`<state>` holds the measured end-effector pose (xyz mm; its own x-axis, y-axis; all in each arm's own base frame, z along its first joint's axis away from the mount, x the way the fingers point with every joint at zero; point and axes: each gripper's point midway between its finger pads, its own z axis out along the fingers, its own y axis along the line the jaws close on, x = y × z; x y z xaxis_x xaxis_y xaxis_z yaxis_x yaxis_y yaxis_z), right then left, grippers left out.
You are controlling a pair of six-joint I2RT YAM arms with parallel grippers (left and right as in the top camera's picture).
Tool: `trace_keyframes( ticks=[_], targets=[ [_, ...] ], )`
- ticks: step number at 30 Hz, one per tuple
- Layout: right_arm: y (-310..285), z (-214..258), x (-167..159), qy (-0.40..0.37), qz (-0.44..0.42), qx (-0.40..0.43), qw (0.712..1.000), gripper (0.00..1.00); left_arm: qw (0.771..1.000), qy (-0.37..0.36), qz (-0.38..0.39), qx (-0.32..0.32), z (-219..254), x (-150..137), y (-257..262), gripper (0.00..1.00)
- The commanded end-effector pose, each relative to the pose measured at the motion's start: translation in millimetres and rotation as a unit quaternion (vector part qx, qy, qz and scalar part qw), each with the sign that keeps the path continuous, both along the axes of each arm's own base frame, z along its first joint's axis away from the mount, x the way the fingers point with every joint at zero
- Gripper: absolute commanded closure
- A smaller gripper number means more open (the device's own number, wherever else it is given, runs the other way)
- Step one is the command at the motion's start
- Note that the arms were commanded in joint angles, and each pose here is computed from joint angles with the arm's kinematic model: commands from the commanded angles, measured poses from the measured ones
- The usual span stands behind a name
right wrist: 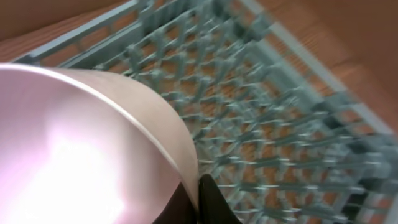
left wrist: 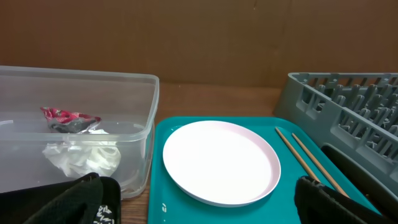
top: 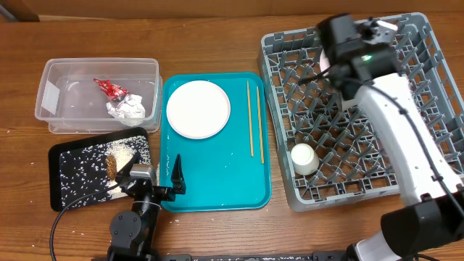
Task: Sort waste into correct bins and load items into the dishwasher
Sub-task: 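Lift the pink bowl over into the grey rack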
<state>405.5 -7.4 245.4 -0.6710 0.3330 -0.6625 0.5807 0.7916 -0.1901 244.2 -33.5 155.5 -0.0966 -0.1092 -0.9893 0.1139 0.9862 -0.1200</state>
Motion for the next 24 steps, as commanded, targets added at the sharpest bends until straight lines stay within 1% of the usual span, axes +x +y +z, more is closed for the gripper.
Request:
trace_keyframes(
  ticks=[1, 3, 6, 7, 9, 11, 13, 17, 19, 22, 24],
  targets=[
    [20, -32, 9, 0.053, 0.078, 0.11, 0.989, 0.96, 1.0, -0.003, 0.001, -0.004, 1, 0, 1, 0.0],
    [20, -38, 12, 0.059, 0.089, 0.136, 0.985, 0.96, 1.0, -0.003, 0.001, -0.004, 1, 0, 1, 0.0],
    [44, -47, 12, 0.082, 0.156, 0.2, 0.964, 0.96, 1.0, -0.003, 0.001, -0.005, 1, 0, 1, 0.0],
    [48, -48, 11, 0.087, 0.166, 0.207, 0.96, 0.96, 1.0, -0.003, 0.001, -0.004, 1, 0, 1, 0.0],
    [48, -49, 9, 0.091, 0.164, 0.202, 0.961, 0.96, 1.0, -0.003, 0.001, -0.004, 1, 0, 1, 0.0],
    [37, -47, 11, 0.084, 0.14, 0.18, 0.97, 0.96, 1.0, -0.003, 0.001, -0.004, 1, 0, 1, 0.0],
    [26, -38, 13, 0.061, 0.111, 0.166, 0.978, 0.96, 1.0, -0.003, 0.001, -0.004, 1, 0, 1, 0.0],
    [27, -13, 21, 0.009, 0.122, 0.172, 0.977, 0.96, 1.0, -0.003, 0.001, -0.004, 1, 0, 1, 0.0],
    [44, -3, 24, -0.007, 0.162, 0.203, 0.966, 0.96, 1.0, -0.003, 0.001, -0.004, 1, 0, 1, 0.0],
    [79, -6, 21, 0.011, 0.247, 0.256, 0.934, 0.96, 1.0, -0.003, 0.001, -0.004, 1, 0, 1, 0.0],
    [86, -17, 19, 0.029, 0.253, 0.273, 0.928, 0.96, 1.0, -0.003, 0.001, -0.004, 1, 0, 1, 0.0]
  ],
)
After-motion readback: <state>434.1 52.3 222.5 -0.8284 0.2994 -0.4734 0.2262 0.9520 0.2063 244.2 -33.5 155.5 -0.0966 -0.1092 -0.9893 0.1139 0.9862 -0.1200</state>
